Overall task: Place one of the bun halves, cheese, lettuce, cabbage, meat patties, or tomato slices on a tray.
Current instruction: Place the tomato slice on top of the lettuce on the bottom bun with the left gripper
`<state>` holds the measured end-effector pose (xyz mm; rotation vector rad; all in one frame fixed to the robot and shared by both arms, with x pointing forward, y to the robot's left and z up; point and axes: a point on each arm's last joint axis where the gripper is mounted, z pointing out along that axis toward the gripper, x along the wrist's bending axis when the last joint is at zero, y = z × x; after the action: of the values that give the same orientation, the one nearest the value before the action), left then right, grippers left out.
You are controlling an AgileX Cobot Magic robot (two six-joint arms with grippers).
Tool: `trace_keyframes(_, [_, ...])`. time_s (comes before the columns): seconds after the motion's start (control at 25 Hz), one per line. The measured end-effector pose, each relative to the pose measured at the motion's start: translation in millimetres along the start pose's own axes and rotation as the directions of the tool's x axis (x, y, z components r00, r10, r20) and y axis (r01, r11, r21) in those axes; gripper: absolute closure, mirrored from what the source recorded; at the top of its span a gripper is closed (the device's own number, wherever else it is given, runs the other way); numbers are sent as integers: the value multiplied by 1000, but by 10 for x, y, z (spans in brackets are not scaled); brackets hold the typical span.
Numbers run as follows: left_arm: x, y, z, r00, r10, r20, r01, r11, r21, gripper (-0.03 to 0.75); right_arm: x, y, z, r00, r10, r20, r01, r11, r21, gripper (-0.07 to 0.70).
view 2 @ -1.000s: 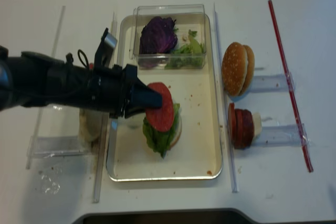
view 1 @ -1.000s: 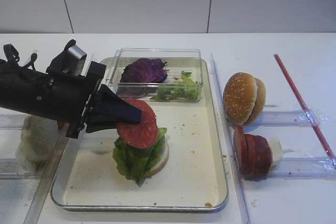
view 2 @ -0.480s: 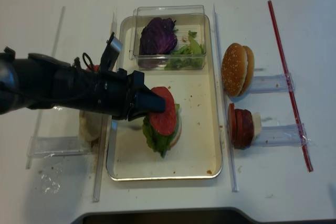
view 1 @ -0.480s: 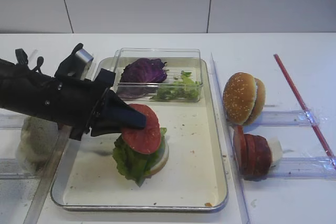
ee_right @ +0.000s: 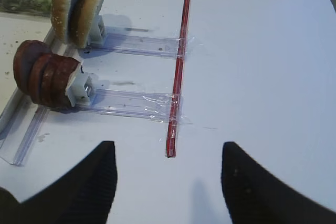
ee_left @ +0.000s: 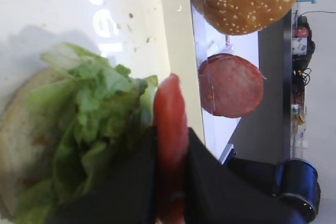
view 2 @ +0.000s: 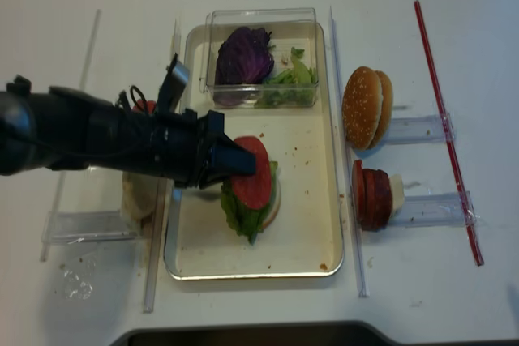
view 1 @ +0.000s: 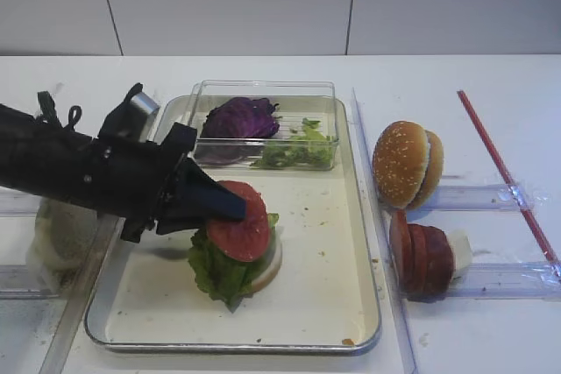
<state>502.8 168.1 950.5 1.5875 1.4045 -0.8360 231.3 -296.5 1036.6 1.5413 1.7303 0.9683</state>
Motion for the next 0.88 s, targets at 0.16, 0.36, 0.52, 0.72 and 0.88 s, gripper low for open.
trace_keyframes(0.16, [42,29,31,1000,-13,17,13,1000,-21,668,0,0,0,1000,2,0,-2,1000,0,177])
trace_keyframes(0.36, [73,-6,31,1000,3,-18,-3,1000,19,668,0,0,0,1000,2,0,-2,1000,0,177])
trace_keyframes(0.52, [92,-16,32,999,4,-34,-3,1000,30,668,0,0,0,1000,2,0,-2,1000,0,177])
trace_keyframes(0.72, [101,-11,32,999,5,-44,-4,1000,25,668,0,0,0,1000,2,0,-2,1000,0,177])
trace_keyframes(0.88, [103,-10,32,999,15,-46,-14,1000,24,651,0,0,0,1000,2,0,-2,1000,0,177])
